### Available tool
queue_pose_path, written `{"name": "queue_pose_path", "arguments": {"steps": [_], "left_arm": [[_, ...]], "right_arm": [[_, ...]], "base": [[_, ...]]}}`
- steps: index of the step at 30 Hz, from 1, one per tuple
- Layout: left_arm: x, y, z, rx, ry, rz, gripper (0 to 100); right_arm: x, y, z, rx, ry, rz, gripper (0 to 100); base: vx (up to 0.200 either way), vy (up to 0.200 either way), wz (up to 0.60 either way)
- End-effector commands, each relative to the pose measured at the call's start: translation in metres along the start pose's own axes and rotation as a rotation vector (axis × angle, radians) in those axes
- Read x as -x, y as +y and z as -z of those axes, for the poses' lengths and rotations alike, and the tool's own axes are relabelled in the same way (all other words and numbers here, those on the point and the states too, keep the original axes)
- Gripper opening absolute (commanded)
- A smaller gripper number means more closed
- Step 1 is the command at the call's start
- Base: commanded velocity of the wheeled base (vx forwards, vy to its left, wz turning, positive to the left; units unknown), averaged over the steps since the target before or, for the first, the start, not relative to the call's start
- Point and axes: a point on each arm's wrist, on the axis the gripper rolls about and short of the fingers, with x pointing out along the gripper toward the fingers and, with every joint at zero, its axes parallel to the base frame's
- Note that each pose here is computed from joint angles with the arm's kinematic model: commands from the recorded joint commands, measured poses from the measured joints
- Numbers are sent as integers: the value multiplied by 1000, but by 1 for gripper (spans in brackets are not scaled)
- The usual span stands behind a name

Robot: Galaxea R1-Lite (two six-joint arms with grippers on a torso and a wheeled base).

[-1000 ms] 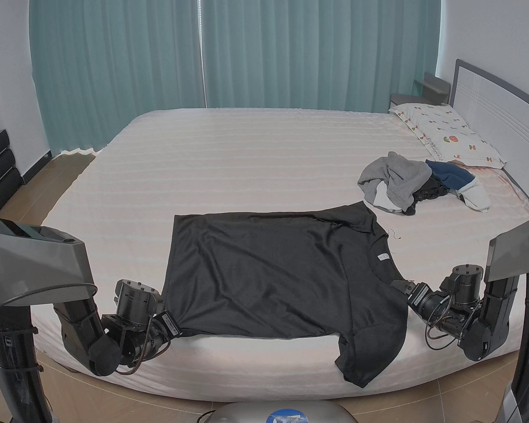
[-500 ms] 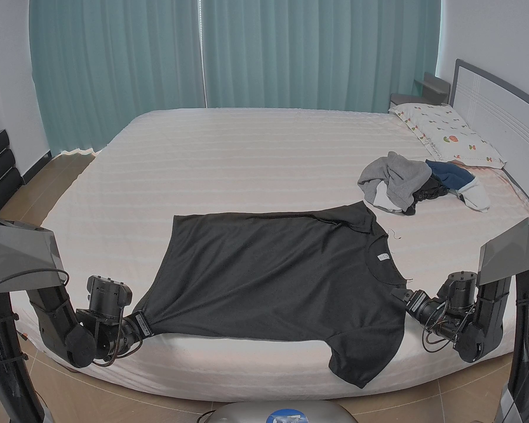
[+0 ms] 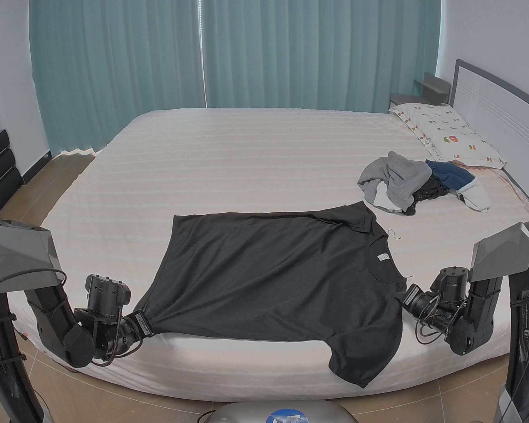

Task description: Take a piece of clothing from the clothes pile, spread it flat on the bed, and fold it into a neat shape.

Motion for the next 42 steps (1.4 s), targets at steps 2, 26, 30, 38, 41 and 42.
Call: {"name": "queue_pose_path", "arguments": {"steps": [2, 26, 30, 38, 41, 42], "left_arm": [[-2, -5, 6, 11, 23, 19, 0], [-5, -7, 12, 39, 82, 62, 0], [-4, -7, 12, 40, 81, 63, 0], [-4, -7, 12, 41, 82, 62, 0], [-4, -6, 13, 39, 85, 61, 0], [-4, -6, 13, 39, 85, 61, 0]], "right_arm": [[-21, 2, -15, -3, -30, -2, 0], [10, 7, -45, 41, 5, -94, 100], [27, -5, -37, 70, 56, -54, 100], [46, -14, 1, 136, 235, -104, 100], [45, -17, 14, 151, 266, -105, 100], [45, -17, 14, 151, 266, -105, 100]], "base": [[0, 0, 0], [0, 0, 0], [0, 0, 0], [0, 0, 0], [0, 0, 0], [0, 0, 0]]}}
